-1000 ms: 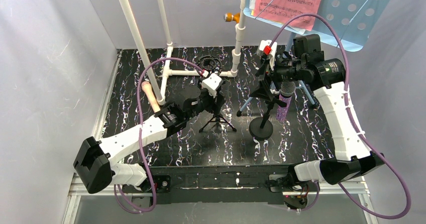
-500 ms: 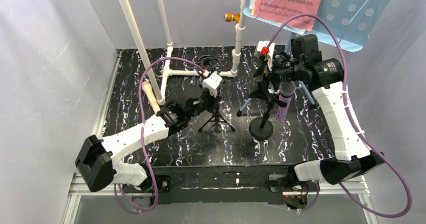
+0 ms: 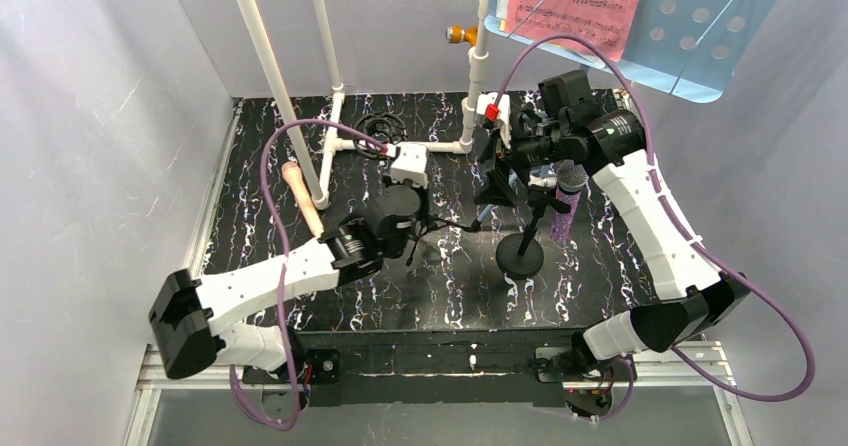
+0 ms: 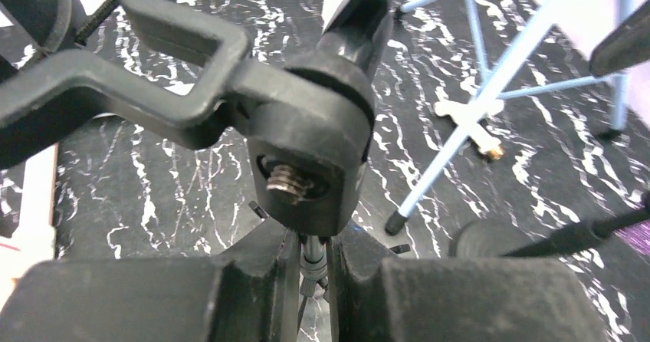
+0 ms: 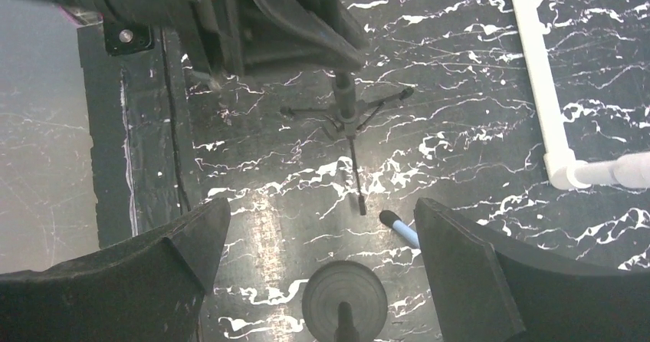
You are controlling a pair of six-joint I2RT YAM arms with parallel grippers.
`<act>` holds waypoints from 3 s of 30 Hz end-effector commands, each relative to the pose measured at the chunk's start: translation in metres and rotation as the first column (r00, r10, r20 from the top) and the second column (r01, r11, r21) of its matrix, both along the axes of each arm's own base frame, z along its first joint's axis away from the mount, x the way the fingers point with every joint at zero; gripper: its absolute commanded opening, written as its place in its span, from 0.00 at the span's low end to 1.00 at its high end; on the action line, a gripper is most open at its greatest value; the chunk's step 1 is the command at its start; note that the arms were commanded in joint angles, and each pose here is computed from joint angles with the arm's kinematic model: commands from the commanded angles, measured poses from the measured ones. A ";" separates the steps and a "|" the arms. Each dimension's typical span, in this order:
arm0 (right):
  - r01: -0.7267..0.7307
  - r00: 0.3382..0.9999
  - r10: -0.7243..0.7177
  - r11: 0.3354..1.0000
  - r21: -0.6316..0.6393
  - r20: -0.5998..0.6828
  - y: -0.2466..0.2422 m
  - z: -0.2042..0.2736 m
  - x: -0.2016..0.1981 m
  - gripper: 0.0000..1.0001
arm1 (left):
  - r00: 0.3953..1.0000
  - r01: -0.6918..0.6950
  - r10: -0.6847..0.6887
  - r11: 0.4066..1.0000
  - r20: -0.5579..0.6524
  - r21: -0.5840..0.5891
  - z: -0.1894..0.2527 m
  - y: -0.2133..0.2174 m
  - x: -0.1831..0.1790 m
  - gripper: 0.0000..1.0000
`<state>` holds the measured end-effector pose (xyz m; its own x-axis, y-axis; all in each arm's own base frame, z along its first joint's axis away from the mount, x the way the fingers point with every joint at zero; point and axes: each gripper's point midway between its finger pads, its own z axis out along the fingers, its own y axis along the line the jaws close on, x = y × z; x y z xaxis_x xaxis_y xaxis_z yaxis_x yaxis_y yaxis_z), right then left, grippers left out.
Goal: Pack up the instrument practice props
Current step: Adjust the microphone stand at the center of the board, then pick up the microphone stand at the center of the board.
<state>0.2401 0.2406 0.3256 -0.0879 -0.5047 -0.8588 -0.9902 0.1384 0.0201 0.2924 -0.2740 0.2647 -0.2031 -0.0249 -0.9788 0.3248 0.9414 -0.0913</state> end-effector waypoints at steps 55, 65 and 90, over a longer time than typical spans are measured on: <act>0.018 0.986 -0.060 0.965 0.263 0.153 0.119 -0.013 0.059 1.00 | 0.961 0.128 -0.130 0.991 -0.243 -0.023 -0.072 0.114 -0.128 0.98; 0.058 0.951 -0.194 0.879 0.474 0.242 0.140 -0.059 0.076 0.79 | 0.939 0.137 -0.158 0.986 -0.306 -0.090 -0.073 0.102 -0.135 0.98; -0.059 0.964 -0.063 0.895 0.442 0.257 0.156 -0.056 0.065 0.02 | 0.931 0.299 -0.298 0.954 -0.212 -0.028 -0.063 0.091 -0.140 0.98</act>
